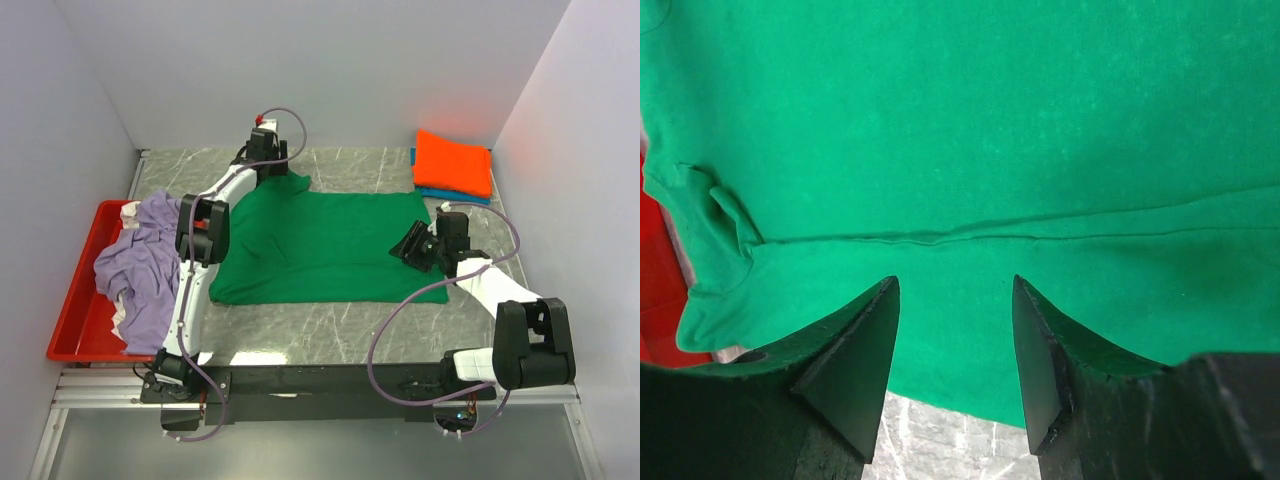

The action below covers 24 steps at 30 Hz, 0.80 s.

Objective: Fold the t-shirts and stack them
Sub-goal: Fold the tshirt

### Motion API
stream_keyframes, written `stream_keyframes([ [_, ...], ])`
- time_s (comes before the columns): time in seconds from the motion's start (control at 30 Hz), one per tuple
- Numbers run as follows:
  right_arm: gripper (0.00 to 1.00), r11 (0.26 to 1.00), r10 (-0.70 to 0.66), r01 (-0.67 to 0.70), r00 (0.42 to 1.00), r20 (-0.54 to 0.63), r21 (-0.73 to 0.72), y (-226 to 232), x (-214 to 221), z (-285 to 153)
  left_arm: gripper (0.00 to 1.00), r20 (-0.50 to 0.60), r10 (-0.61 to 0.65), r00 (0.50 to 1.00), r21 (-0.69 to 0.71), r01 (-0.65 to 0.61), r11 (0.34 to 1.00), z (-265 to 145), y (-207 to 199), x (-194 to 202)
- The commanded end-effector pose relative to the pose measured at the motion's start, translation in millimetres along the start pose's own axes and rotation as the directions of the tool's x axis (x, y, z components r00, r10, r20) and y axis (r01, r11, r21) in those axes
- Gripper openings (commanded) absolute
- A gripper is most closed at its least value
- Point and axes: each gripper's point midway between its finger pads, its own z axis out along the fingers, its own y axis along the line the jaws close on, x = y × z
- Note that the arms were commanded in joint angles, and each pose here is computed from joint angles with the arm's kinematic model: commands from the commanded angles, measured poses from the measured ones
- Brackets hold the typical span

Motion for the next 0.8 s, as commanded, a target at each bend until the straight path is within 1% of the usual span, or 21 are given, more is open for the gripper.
stream_keyframes([
  [0.0,0.56,0.999,-0.028,0.029,0.999,0.026,-0.026,7,-7,3,0.73,0.072,0.024,0.997,0.094,-0.030,0.995,-1,-15,-27],
  [0.2,0.54,1.000,-0.024,0.024,1.000,0.014,-0.017,4,-6,7,0.69,0.052,0.009,0.999,0.122,-0.015,0.992,1,-19,-16],
  [0.33,0.54,1.000,-0.023,0.023,0.999,0.025,-0.015,6,-11,7,0.63,0.047,0.011,0.999,0.138,-0.017,0.990,-1,-21,-13],
  [0.4,0.54,1.000,-0.021,0.021,1.000,0.024,-0.014,7,-12,8,0.62,0.043,0.013,0.999,0.139,-0.019,0.990,-1,-21,-12],
  [0.6,0.54,1.000,-0.018,0.018,0.999,0.034,0.005,8,-18,7,0.52,0.029,0.008,1.000,0.166,-0.013,0.986,-3,-26,-7],
  [0.63,0.54,1.000,-0.017,0.017,0.999,0.036,0.006,9,-20,7,0.49,0.027,0.005,1.000,0.176,-0.010,0.984,-3,-29,-5],
  [0.77,0.54,1.000,-0.010,0.010,0.999,0.048,0.008,16,-31,7,0.45,0.040,-0.003,0.999,0.182,-0.005,0.983,-8,-31,-12],
])
